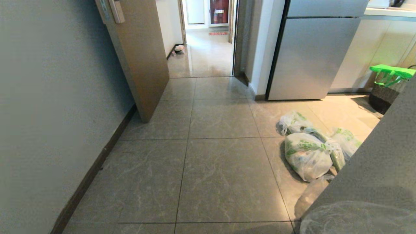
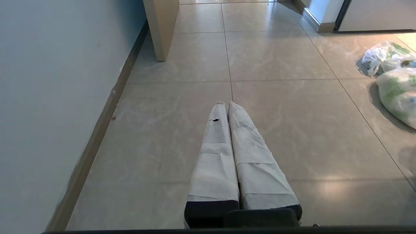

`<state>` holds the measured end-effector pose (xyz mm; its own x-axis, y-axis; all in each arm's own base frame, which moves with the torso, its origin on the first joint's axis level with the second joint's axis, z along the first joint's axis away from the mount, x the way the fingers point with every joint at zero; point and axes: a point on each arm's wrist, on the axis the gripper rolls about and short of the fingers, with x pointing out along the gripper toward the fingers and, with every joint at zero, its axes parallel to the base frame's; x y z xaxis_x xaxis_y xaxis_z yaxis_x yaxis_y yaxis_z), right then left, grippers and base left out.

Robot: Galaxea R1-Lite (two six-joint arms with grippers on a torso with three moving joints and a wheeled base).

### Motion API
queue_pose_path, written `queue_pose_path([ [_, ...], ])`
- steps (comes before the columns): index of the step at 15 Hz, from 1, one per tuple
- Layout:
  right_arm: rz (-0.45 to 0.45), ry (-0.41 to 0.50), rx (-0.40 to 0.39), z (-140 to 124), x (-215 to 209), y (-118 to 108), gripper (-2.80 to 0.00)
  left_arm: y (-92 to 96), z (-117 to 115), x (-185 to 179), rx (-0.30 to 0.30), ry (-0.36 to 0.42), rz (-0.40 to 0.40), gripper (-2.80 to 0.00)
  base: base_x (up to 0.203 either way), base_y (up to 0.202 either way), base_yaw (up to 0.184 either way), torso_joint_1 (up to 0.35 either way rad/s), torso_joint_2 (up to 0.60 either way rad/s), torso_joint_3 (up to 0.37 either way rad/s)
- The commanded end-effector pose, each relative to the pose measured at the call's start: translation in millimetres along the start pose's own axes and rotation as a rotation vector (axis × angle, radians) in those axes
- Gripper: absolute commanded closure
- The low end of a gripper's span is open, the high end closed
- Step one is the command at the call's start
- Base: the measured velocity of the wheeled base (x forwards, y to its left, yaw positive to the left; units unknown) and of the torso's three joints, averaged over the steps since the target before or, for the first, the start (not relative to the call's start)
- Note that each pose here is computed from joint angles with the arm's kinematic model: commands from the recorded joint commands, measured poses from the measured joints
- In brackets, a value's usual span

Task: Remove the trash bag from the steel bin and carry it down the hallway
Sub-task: Put the trash bag at the door

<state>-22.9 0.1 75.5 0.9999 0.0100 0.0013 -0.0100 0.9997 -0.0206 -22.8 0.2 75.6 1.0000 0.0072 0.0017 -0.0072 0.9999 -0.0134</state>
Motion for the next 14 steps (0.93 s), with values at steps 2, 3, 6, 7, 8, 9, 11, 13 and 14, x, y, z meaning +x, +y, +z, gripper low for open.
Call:
queue_pose_path([
  [2, 0.001, 0.004, -0.001, -0.6, 0.3, 0.0, 0.00, 0.0, -0.4, 0.1, -0.002, 0.002, 0.000, 0.00, 0.190, 0.000, 0.004, 0.002, 0.00, 0.002],
  [3, 0.001, 0.004, -0.001, -0.6, 0.3, 0.0, 0.00, 0.0, -0.4, 0.1, -0.002, 0.002, 0.000, 0.00, 0.188, 0.000, 0.002, 0.002, 0.00, 0.002],
  [6, 0.001, 0.004, -0.001, -0.6, 0.3, 0.0, 0.00, 0.0, -0.4, 0.1, -0.002, 0.002, 0.000, 0.00, 0.191, 0.000, 0.001, 0.003, 0.00, 0.004],
  [7, 0.001, 0.003, -0.001, -0.5, 0.2, 0.0, 0.00, 0.0, -0.4, 0.1, -0.002, 0.002, 0.000, 0.00, 0.189, 0.000, -0.001, 0.002, 0.00, 0.002],
  [8, 0.001, 0.004, -0.001, -0.8, 0.3, 0.0, 0.00, 0.0, -0.4, 0.1, -0.002, 0.002, 0.000, 0.00, 0.190, 0.000, -0.002, 0.002, 0.00, 0.002],
  [9, 0.001, 0.003, -0.001, -0.8, 0.2, 0.0, 0.00, 0.0, -0.4, 0.1, -0.002, 0.002, 0.000, 0.00, 0.190, 0.000, 0.001, -0.001, 0.00, 0.003],
  [11, 0.001, 0.003, -0.001, -0.4, 0.2, 0.0, 0.00, 0.0, -0.4, 0.1, -0.002, 0.002, 0.000, 0.00, 0.185, 0.000, 0.002, 0.001, 0.00, 0.002],
  [13, 0.001, 0.003, -0.001, -0.4, 0.2, 0.0, 0.00, 0.0, -0.4, 0.1, -0.002, 0.002, 0.000, 0.00, 0.192, 0.000, -0.001, 0.003, 0.00, 0.003],
  [14, 0.001, 0.003, -0.001, -0.4, 0.2, 0.0, 0.00, 0.0, -0.4, 0.1, -0.002, 0.002, 0.000, 0.00, 0.191, 0.000, -0.001, -0.001, 0.00, 0.002],
])
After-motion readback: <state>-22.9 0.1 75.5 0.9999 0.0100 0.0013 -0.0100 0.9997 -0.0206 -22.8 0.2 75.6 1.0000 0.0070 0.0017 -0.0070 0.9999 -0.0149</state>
